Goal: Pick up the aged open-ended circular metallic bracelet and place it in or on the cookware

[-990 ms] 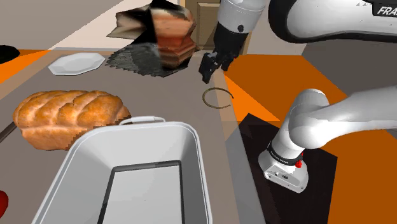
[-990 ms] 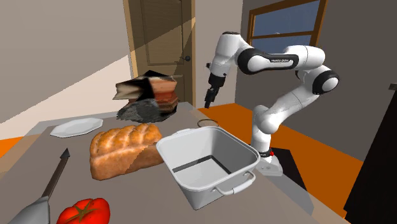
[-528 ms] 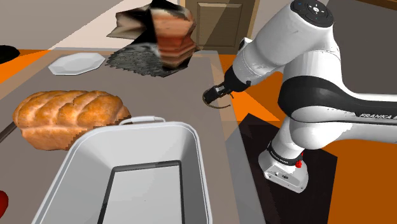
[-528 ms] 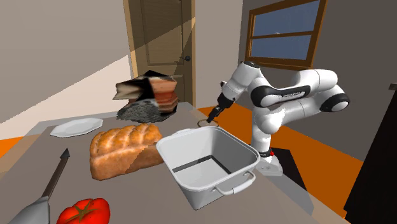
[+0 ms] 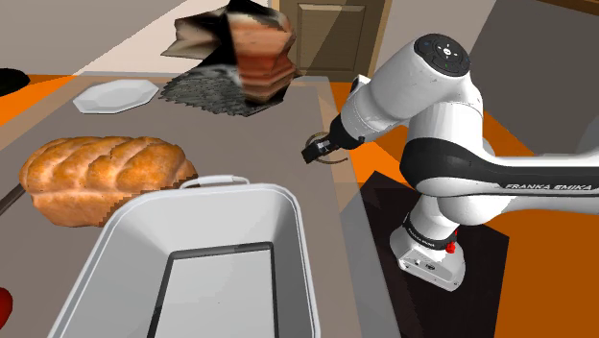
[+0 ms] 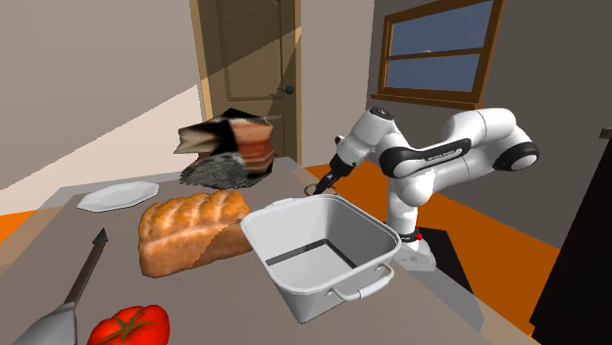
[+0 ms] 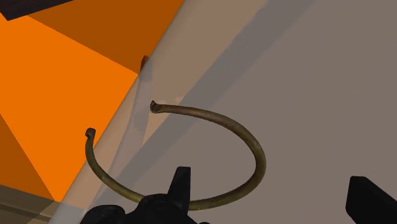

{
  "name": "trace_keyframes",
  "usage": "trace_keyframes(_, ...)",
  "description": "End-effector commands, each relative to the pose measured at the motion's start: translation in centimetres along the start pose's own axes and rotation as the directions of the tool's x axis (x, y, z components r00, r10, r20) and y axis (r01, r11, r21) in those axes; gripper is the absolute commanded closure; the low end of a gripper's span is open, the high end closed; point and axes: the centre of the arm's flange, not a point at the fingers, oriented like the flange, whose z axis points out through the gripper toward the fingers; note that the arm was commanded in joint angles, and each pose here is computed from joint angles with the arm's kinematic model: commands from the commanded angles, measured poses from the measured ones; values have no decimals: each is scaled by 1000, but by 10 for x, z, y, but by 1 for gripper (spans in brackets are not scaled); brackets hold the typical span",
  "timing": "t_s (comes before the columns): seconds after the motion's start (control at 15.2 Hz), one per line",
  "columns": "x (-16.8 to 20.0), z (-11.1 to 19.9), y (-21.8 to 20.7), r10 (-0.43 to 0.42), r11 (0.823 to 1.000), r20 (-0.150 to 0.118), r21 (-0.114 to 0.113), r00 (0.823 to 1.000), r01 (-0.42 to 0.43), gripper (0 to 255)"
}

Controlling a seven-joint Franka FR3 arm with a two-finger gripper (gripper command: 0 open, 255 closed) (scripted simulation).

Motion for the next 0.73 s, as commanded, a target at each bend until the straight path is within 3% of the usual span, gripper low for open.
trace_keyframes(0.0, 0, 2, -1, 0, 1000, -1, 0, 1000, 0, 0)
trace_keyframes(0.4, 0, 2, -1, 0, 1000, -1, 0, 1000, 0, 0)
trace_keyframes(0.46, 0, 2, -1, 0, 1000, -1, 0, 1000, 0, 255)
trace_keyframes(0.66, 0, 2, -1, 0, 1000, -1, 0, 1000, 0, 255)
